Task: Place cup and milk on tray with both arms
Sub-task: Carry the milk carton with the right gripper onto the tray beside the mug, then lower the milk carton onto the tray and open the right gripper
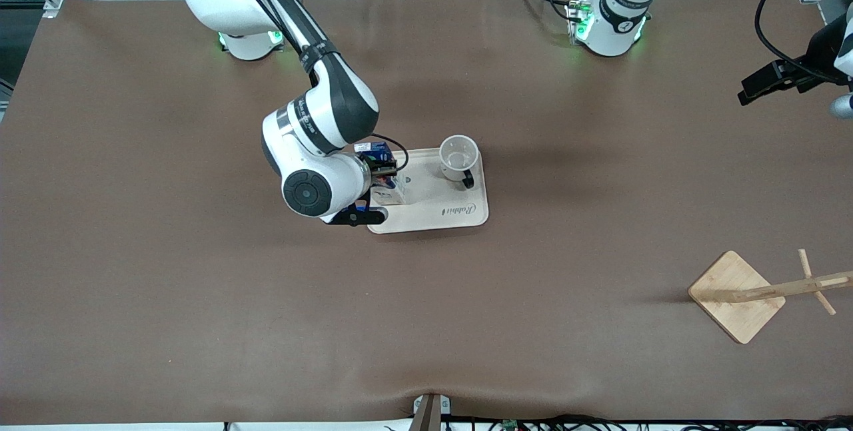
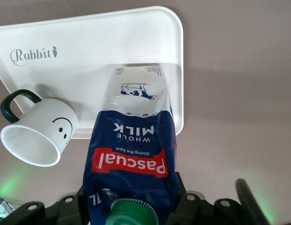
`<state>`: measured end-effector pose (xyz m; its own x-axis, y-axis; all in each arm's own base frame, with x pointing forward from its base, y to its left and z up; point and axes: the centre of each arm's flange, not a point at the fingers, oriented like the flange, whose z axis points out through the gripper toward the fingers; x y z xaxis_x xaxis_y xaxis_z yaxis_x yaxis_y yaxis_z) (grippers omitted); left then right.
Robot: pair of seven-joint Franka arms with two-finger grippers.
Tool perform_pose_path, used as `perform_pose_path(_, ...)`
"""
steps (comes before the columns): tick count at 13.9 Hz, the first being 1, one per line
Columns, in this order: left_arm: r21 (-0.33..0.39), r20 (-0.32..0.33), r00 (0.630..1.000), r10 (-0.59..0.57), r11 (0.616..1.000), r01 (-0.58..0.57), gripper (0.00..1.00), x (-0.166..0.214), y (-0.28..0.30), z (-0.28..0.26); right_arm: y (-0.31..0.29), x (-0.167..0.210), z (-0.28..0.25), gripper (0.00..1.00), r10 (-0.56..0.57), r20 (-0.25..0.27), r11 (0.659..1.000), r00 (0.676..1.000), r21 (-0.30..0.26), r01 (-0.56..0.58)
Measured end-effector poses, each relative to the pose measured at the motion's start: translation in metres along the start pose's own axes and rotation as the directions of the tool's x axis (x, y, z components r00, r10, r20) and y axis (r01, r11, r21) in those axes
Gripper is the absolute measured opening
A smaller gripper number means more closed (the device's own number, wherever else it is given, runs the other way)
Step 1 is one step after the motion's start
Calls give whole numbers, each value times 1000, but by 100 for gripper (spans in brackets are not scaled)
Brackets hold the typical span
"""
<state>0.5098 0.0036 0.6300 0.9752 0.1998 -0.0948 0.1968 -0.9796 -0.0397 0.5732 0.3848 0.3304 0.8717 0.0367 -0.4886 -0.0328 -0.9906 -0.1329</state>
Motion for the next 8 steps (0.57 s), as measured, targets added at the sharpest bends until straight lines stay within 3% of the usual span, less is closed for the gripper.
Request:
perform_pose_path(7, 0, -15, 1000, 20, 1000, -20, 100, -1, 8, -3, -1, 2, 14, 66, -4, 17, 1000, 1000, -30, 4)
perform_pose_path(8, 0, -24, 999, 33, 999, -33, 100, 0, 12, -4, -1, 2, 14, 73, -4, 18, 1000, 1000, -31, 4)
